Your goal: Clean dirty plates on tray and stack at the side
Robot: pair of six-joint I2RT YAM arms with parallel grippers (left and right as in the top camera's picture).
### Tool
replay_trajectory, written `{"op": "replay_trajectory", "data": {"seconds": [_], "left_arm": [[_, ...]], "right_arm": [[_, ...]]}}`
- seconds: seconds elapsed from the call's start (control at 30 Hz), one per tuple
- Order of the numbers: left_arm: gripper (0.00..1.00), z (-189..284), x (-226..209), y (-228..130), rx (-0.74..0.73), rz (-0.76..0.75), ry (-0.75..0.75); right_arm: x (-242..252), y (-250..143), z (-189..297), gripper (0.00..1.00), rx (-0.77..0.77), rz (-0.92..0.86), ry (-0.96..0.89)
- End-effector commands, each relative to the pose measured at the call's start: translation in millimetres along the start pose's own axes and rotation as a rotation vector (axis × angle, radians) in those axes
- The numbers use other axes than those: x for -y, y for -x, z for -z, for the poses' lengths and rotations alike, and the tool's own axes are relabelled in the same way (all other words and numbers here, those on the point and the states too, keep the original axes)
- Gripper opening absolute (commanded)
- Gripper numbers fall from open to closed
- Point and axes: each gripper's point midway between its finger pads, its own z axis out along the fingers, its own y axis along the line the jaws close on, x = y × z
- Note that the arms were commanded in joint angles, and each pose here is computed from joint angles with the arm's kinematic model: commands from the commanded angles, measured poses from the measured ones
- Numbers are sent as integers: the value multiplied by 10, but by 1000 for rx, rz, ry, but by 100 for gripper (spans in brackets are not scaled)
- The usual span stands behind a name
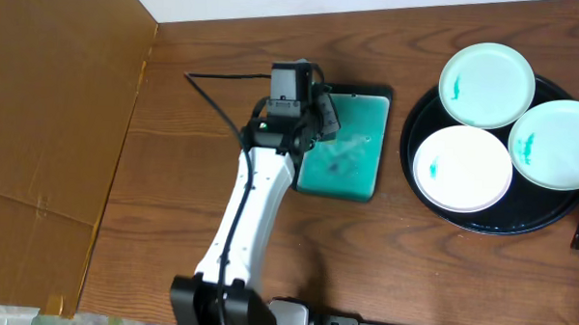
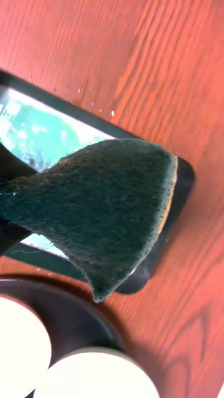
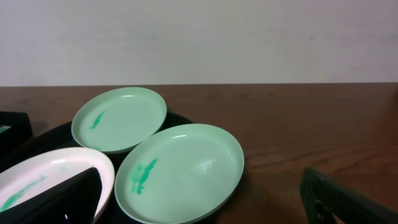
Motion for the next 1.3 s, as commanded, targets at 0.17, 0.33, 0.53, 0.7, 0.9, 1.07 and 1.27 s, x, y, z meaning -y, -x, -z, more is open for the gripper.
{"op": "replay_trajectory", "data": {"seconds": [0.17,0.33,0.53,0.7,0.9,1.07,1.27], "left_arm": [[7,-794,-257,-675,-237,42,115],[7,-309,-100,-281,-121,31,57],[7,336,39,74,70,23,-33],[7,169,-3,-106,3,14,-5],[7,-692,-141,-606,-160,-7,64],[7,-711,-102,-539,-177,-8,68],[7,-97,53,-142,-22,-9,-5]], "right_arm": [[-28,-16,-1,99,-4,12,14],[-28,-18,-2,99,-4,12,14],[-28,-15,-1,99,-3,12,14],[-28,-16,-1,99,-4,12,14],[-28,-18,-2,99,-4,12,14],[-28,-16,-1,99,-4,12,14],[-28,-16,-1,99,-4,12,14]]}}
